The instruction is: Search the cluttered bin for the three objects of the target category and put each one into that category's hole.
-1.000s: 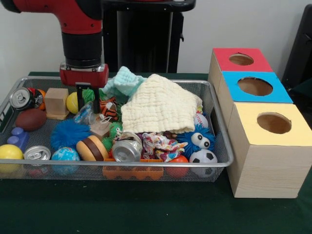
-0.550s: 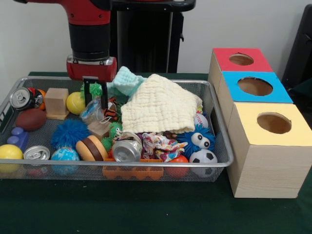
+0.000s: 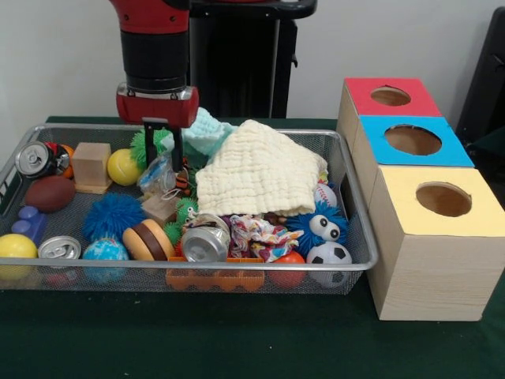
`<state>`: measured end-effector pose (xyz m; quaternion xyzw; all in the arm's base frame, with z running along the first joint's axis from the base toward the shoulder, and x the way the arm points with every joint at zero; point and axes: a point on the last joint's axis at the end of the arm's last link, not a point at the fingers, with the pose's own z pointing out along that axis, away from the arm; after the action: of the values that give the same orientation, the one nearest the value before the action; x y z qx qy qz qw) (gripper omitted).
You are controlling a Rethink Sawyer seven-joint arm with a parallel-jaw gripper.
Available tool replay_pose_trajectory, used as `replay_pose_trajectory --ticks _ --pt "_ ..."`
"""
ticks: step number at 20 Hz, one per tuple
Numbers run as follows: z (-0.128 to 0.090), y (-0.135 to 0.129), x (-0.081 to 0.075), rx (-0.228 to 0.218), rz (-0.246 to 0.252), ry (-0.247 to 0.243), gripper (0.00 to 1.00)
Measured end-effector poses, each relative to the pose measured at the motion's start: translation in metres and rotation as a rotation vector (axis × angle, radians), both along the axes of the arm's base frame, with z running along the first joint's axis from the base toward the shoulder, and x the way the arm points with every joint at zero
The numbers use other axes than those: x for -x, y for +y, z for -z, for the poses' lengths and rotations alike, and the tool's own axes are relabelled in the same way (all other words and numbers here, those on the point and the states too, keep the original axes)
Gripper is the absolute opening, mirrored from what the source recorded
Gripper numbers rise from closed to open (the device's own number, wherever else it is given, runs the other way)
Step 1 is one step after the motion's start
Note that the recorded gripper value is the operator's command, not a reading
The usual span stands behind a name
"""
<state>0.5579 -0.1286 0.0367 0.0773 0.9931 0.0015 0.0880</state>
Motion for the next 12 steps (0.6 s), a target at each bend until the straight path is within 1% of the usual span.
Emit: replay_pose_trajectory --ticks 3,7,8,12 --pt "-0.004 0.010 -0.001 0.005 -0.006 0.019 0.00" --pt "-0.009 0.021 -0.001 0.008 -0.008 0.057 0.00" --pt "-0.011 0.029 0.000 0.011 -0.011 0.085 0.00" --pt "-0.017 0.039 0.001 0.015 -0.011 0.116 0.00"
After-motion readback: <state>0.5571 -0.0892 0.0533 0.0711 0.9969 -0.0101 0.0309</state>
